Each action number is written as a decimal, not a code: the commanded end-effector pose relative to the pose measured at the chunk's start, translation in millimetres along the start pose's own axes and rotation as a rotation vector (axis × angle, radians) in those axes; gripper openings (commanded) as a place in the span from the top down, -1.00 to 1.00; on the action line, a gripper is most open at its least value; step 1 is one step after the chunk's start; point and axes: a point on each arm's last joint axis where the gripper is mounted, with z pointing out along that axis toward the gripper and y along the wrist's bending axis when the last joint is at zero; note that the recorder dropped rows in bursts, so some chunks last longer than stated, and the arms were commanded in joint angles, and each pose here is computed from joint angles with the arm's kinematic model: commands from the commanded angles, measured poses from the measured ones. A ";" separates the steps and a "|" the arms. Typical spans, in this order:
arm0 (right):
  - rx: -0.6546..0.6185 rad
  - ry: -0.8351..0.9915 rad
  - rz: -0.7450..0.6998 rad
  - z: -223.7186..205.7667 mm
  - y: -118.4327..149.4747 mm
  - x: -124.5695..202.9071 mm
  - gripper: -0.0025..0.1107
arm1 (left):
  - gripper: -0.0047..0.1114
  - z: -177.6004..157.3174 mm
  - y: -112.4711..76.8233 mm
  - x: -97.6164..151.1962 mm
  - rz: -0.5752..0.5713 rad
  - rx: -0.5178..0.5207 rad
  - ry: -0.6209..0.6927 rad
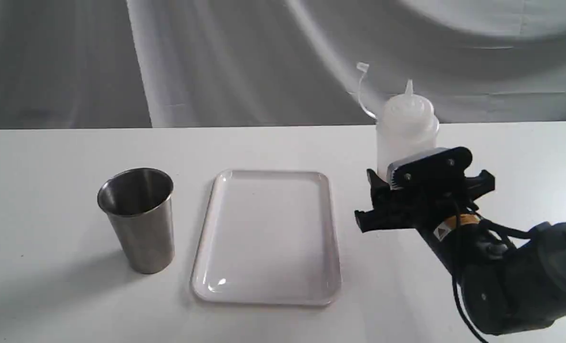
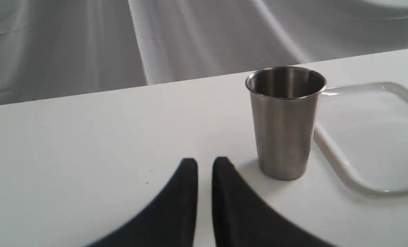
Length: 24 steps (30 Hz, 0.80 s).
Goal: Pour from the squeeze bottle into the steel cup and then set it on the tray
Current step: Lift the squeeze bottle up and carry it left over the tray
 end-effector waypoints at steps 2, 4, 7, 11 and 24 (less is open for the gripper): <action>-0.006 -0.058 -0.011 -7.2 -6.9 -32.9 0.96 | 0.78 0.0 -0.3 0.5 0.000 0.005 -0.009; -0.012 -0.062 -0.004 -11.3 -9.1 -45.2 0.96 | 0.78 0.0 -0.3 0.5 0.000 0.005 -0.009; -0.022 -0.080 0.002 -17.8 -11.9 -62.3 0.96 | 0.78 0.0 -0.3 0.5 0.000 0.005 -0.009; -0.061 -0.087 -0.017 -23.7 -8.8 -86.2 0.96 | 0.78 0.0 -0.3 0.5 0.000 0.005 -0.009; -0.209 -0.049 -0.123 -13.0 16.7 -150.3 0.96 | 0.78 0.0 -0.3 0.5 0.000 0.005 -0.009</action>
